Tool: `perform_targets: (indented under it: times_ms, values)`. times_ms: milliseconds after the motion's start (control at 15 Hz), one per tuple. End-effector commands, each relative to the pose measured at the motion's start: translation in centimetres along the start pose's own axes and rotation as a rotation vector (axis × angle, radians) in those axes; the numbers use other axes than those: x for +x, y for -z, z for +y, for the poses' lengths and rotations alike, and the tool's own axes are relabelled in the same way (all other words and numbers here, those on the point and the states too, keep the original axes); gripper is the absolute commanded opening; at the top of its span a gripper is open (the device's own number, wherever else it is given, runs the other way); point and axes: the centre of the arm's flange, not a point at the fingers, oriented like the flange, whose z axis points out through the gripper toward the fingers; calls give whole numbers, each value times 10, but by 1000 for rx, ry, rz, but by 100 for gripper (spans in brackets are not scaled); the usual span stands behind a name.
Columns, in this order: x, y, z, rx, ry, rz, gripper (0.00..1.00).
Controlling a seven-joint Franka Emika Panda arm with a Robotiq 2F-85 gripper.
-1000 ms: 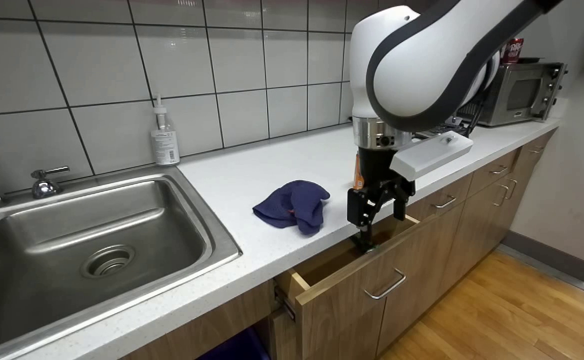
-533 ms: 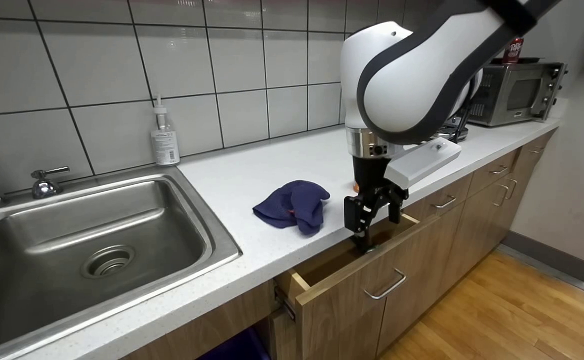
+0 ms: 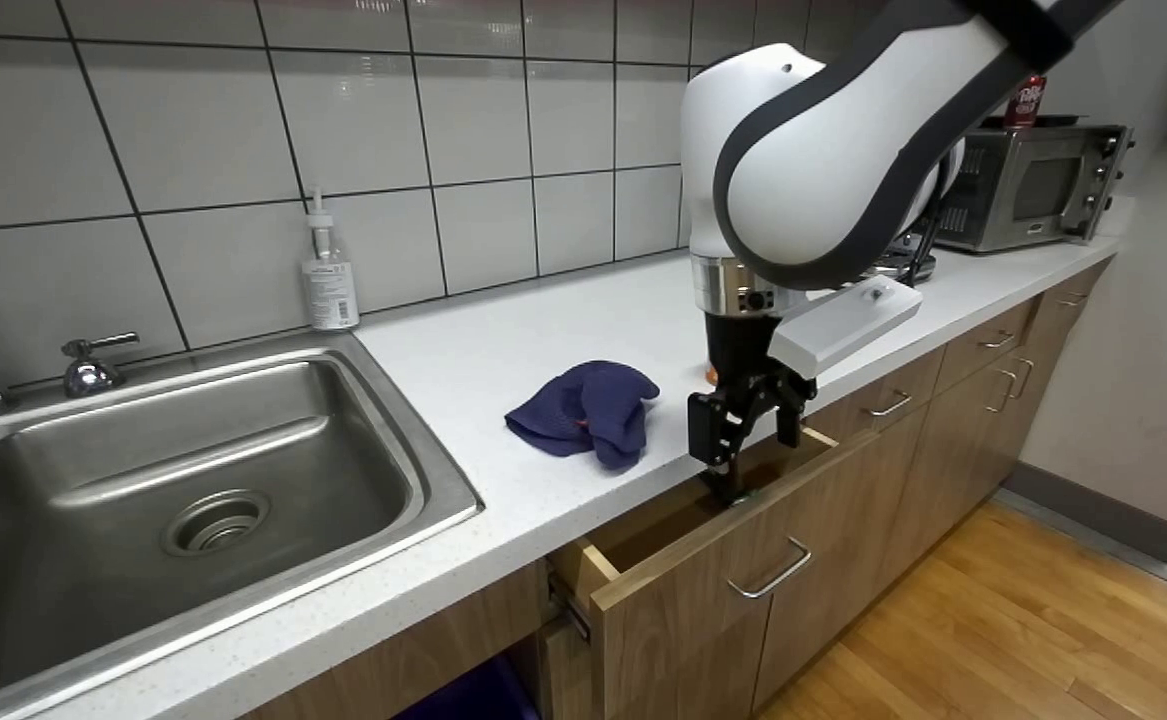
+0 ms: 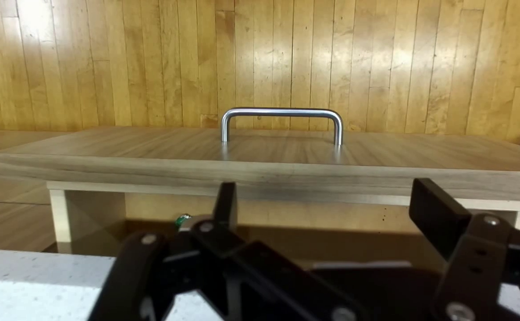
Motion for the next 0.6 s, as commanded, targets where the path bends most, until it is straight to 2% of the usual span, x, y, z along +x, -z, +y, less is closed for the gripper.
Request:
perform_targets:
  times_ms: [0, 267, 533]
  values:
    - [0, 0, 0, 0, 0, 0, 100]
    - [4, -12, -1, 5, 11, 23, 100]
    - [11, -25, -5, 8, 34, 83, 100]
